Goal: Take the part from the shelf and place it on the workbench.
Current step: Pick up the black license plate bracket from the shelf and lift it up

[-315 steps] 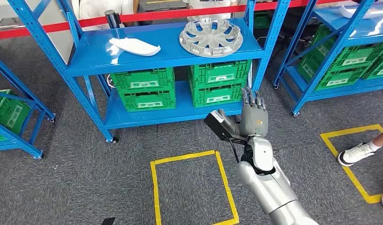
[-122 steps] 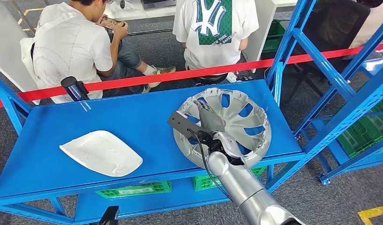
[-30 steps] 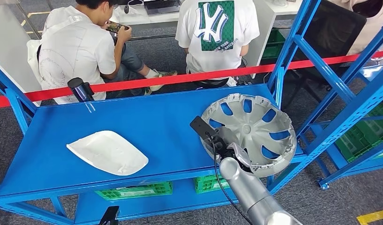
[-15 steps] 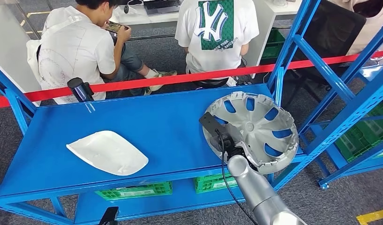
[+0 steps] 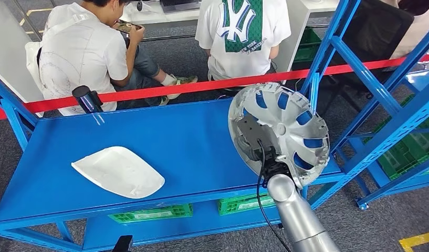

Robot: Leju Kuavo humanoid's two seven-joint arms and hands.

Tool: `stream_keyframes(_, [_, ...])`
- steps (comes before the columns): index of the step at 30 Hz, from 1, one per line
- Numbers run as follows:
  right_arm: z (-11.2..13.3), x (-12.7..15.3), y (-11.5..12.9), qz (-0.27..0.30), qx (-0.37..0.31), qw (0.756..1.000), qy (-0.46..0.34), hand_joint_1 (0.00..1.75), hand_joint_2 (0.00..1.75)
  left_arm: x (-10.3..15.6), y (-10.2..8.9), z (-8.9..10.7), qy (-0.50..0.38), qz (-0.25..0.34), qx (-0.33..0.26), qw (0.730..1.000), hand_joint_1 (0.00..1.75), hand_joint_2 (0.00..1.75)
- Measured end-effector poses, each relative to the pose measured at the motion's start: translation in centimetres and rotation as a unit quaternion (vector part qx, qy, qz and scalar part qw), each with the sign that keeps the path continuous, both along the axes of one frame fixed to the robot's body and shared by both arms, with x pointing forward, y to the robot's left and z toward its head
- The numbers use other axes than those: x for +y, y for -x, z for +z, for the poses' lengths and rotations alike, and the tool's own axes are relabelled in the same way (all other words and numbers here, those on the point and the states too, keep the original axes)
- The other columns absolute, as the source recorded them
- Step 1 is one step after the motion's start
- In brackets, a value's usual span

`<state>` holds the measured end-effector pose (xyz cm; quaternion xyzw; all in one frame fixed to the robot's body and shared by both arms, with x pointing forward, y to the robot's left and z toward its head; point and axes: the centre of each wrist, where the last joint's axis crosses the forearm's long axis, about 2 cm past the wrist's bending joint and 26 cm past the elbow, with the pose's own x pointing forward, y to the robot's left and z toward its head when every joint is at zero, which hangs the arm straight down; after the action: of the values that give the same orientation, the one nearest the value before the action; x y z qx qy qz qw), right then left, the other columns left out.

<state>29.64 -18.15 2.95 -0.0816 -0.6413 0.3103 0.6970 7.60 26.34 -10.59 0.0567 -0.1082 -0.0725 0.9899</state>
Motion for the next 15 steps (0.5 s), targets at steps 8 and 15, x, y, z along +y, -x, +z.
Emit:
stream_keyframes(8, [5.8, 0.0, 1.2, 0.016, -0.145, 0.985, -0.092, 1.75, 1.75, 0.1, 0.1, 0.0, 0.011, -0.003, 0.001, 1.0, 0.0, 0.0])
stream_keyframes(15, [9.9, 1.0, 3.7, 0.061, -0.264, 0.952, -0.142, 1.75, 1.75, 0.1, 0.1, 0.0, 0.012, -0.004, -0.001, 1.0, 0.0, 0.0])
